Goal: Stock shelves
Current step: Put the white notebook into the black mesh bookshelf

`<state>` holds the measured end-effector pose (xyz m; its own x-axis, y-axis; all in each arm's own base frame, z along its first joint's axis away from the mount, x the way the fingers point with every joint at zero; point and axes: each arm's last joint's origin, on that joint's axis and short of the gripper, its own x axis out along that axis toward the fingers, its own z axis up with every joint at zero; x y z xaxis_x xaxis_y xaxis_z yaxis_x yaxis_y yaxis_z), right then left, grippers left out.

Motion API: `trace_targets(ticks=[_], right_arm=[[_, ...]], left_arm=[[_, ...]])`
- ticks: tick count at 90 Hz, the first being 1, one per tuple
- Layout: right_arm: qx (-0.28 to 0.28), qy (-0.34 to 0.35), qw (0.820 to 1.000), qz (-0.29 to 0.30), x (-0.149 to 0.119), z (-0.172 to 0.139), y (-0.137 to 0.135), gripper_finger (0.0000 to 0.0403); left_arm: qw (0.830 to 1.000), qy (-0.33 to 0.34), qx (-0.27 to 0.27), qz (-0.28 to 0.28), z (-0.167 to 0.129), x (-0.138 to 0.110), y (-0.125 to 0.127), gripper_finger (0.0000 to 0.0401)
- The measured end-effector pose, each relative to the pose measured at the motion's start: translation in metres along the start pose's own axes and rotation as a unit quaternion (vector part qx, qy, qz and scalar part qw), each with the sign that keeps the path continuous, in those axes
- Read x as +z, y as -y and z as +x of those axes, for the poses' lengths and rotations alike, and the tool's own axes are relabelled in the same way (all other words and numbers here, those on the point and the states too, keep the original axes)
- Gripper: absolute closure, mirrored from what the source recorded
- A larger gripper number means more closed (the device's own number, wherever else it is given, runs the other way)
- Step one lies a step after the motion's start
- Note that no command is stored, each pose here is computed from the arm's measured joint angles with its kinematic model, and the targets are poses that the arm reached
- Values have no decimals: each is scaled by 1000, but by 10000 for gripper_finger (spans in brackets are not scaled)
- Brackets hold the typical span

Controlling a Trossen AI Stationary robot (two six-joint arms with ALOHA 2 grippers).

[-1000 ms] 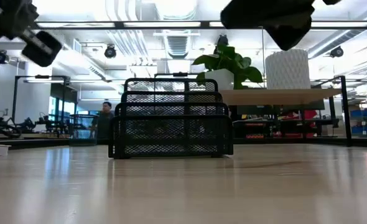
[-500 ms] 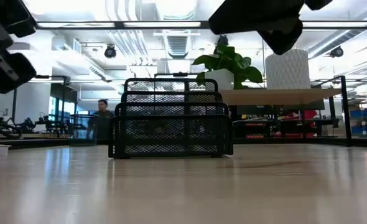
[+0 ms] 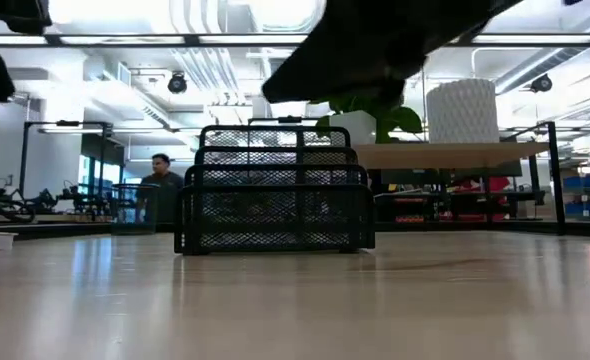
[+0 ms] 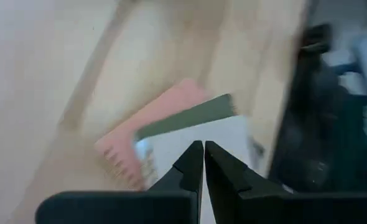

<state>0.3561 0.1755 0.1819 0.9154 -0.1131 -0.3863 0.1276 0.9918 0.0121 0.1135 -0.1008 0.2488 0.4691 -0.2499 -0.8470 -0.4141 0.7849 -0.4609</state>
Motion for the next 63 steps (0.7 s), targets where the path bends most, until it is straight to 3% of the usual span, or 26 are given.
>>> trace_targets(ticks=[10, 23, 50, 63], right_arm=[[18, 16, 1000, -14, 1, 2, -2, 398], [40, 77, 995, -45, 8, 14, -13, 367], [29, 103, 986, -127, 14, 69, -47, 275], [22, 100, 983, -152, 20, 93, -62, 240]], left_arm=[[996, -42, 65, -45, 5, -6, -9, 401], [987, -83, 109, -85, 19, -16, -22, 401], [976, -143, 125, -107, 37, -32, -37, 401], [979, -153, 98, -94, 42, -37, -34, 401]])
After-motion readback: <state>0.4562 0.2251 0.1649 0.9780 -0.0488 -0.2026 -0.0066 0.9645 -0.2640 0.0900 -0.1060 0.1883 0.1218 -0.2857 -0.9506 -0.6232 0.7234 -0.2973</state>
